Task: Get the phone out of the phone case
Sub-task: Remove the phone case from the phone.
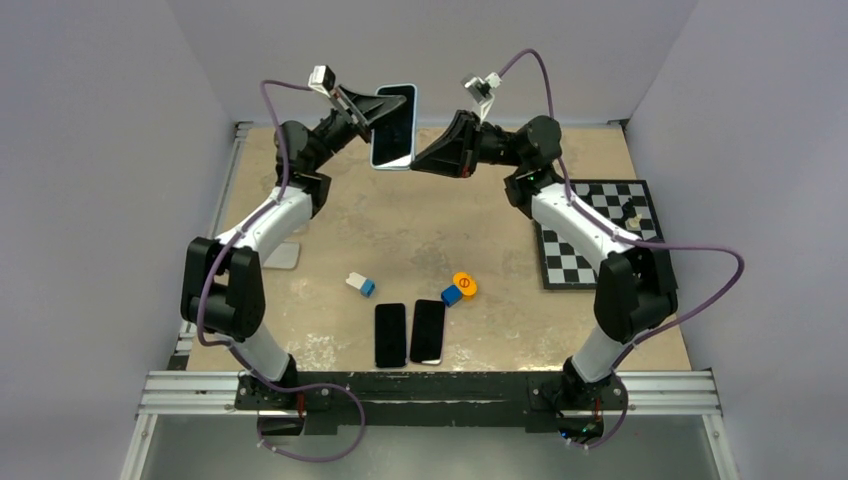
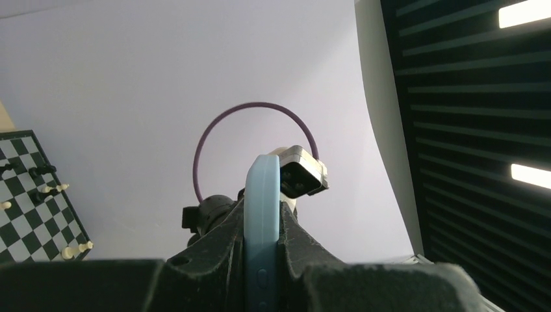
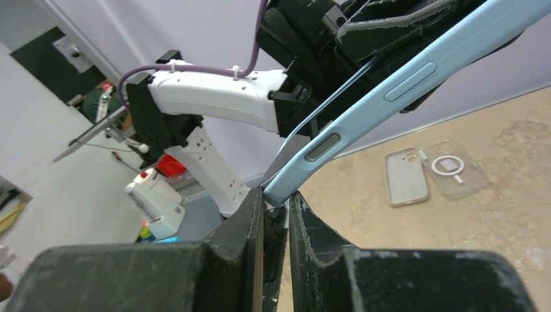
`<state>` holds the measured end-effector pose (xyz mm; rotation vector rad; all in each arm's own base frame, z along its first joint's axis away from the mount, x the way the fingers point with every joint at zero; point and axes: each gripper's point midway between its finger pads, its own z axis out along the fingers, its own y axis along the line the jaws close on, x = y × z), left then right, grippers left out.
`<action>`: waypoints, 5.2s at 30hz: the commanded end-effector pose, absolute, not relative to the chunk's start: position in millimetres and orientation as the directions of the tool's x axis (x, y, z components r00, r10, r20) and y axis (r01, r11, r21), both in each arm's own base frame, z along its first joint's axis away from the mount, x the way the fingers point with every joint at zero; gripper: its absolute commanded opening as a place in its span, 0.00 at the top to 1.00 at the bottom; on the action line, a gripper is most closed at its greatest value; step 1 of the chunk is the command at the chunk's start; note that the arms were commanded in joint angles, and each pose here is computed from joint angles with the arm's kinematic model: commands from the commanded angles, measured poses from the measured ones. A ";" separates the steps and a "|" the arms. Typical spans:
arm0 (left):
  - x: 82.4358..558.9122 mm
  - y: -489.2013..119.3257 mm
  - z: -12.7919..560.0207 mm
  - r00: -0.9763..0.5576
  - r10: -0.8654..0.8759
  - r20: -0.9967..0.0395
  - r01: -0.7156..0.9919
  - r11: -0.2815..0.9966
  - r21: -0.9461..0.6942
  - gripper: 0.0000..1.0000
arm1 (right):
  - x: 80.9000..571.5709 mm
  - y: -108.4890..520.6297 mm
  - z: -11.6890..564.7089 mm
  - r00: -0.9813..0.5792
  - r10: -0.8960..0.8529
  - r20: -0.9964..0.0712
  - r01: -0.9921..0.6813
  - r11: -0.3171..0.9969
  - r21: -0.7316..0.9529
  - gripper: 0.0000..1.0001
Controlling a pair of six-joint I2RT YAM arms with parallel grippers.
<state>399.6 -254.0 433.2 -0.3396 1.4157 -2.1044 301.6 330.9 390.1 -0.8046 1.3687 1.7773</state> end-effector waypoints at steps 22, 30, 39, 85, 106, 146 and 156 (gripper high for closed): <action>339.1 -256.1 505.2 -0.844 -0.536 -0.037 0.299 -0.411 -0.861 1.00 | 452.1 329.0 309.8 -0.148 -0.198 -0.969 -0.627 0.776 -0.062 1.00; 344.1 -252.7 503.2 -0.772 -0.621 -0.133 0.414 -0.334 -0.847 1.00 | 378.4 358.2 339.7 -0.330 0.035 -0.943 -0.854 0.415 0.314 1.00; 351.6 -226.7 529.7 -0.628 -0.771 -0.103 0.589 -0.384 -0.711 1.00 | 308.0 335.4 373.8 -0.330 0.242 -0.912 -0.929 0.088 0.360 0.46; 371.0 -208.4 527.2 -0.497 -0.859 0.119 0.648 -0.459 -0.608 1.00 | 329.7 351.4 439.8 0.036 0.543 -0.839 -0.967 0.231 0.108 0.42; 339.2 -217.3 530.5 -0.638 -0.747 0.187 0.390 -0.523 -0.758 1.00 | 395.4 352.5 363.0 0.300 0.199 -0.933 -0.862 0.475 -0.176 1.00; 341.4 -240.8 504.6 -0.555 -0.739 -0.381 0.689 -0.152 -0.709 1.00 | 246.0 286.3 428.4 -0.468 0.234 -0.852 -0.866 0.073 0.495 0.62; 340.3 -246.8 496.9 -0.550 -0.716 -0.430 0.692 -0.103 -0.714 1.00 | 250.7 291.0 445.3 -0.481 0.270 -0.834 -0.863 0.021 0.504 0.66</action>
